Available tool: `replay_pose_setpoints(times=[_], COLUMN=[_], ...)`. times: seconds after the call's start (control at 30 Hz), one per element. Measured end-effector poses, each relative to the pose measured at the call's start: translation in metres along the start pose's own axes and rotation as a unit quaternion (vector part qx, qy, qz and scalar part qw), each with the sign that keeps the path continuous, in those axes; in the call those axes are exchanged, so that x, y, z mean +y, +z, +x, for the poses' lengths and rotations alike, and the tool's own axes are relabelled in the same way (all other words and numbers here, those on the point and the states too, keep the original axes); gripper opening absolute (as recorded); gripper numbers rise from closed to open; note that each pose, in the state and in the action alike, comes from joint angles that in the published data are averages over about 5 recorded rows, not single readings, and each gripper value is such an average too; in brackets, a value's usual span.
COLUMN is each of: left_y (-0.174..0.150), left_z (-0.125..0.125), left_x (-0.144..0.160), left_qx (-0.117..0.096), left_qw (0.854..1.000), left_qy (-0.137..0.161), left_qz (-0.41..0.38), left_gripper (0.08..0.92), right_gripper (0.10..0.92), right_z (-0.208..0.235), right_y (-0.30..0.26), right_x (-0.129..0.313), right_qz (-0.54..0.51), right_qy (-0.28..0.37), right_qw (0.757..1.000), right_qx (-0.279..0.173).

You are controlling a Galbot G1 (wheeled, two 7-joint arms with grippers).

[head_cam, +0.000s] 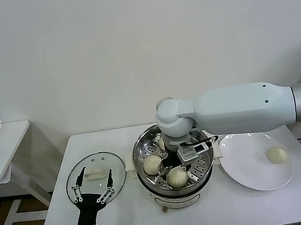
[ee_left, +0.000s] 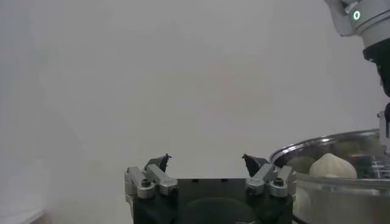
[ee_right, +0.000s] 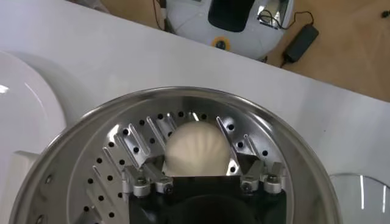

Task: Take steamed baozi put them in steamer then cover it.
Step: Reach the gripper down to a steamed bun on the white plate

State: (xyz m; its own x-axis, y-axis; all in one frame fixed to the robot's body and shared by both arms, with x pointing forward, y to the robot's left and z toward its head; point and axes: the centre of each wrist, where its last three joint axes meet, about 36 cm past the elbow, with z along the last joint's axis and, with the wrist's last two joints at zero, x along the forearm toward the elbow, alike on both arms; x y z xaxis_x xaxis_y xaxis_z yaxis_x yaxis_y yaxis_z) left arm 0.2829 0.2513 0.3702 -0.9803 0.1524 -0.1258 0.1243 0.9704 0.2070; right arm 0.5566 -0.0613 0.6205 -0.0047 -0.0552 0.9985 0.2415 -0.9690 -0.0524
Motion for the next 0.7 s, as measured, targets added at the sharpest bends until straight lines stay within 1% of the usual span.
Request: replay_pose_setpoints(times=[0.1, 0.2, 0.3, 0.37, 0.43, 0.5, 0.7], left_y=[-0.001, -0.001, -0.001, -0.001, -0.002, -0.004, -0.007], left_z=[0.0, 0.0, 0.0, -0.001, -0.001, -0.002, -0.003], left_x=[0.0, 0.0, 0.0, -0.001, -0.002, -0.004, -0.007], left_qx=[0.0, 0.0, 0.001, 0.002, 0.002, 0.001, -0.001], left_qw=[1.0, 1.0, 1.0, 1.0, 1.0, 1.0, 1.0], left_qy=[0.0, -0.001, 0.0, 0.001, 0.002, 0.004, 0.006], left_qz=[0.0, 0.0, 0.0, 0.0, 0.001, 0.001, 0.003], left_gripper=[0.823, 0.823, 0.823, 0.823, 0.823, 0.823, 0.823], right_gripper=[0.823, 0.823, 0.823, 0.823, 0.823, 0.823, 0.823], right_z=[0.012, 0.029, 0.048, 0.058, 0.065, 0.071, 0.074], right_y=[0.001, 0.004, 0.009, 0.012, 0.015, 0.017, 0.013], right_x=[0.011, 0.033, 0.067, 0.097, 0.13, 0.165, 0.274], right_qz=[-0.02, -0.067, -0.144, -0.21, -0.281, -0.351, -0.531], right_qy=[0.003, 0.008, 0.019, 0.03, 0.043, 0.055, 0.078], right_qw=[1.0, 0.998, 0.989, 0.977, 0.958, 0.934, 0.843], right_qx=[0.009, 0.021, 0.032, 0.036, 0.038, 0.039, 0.037])
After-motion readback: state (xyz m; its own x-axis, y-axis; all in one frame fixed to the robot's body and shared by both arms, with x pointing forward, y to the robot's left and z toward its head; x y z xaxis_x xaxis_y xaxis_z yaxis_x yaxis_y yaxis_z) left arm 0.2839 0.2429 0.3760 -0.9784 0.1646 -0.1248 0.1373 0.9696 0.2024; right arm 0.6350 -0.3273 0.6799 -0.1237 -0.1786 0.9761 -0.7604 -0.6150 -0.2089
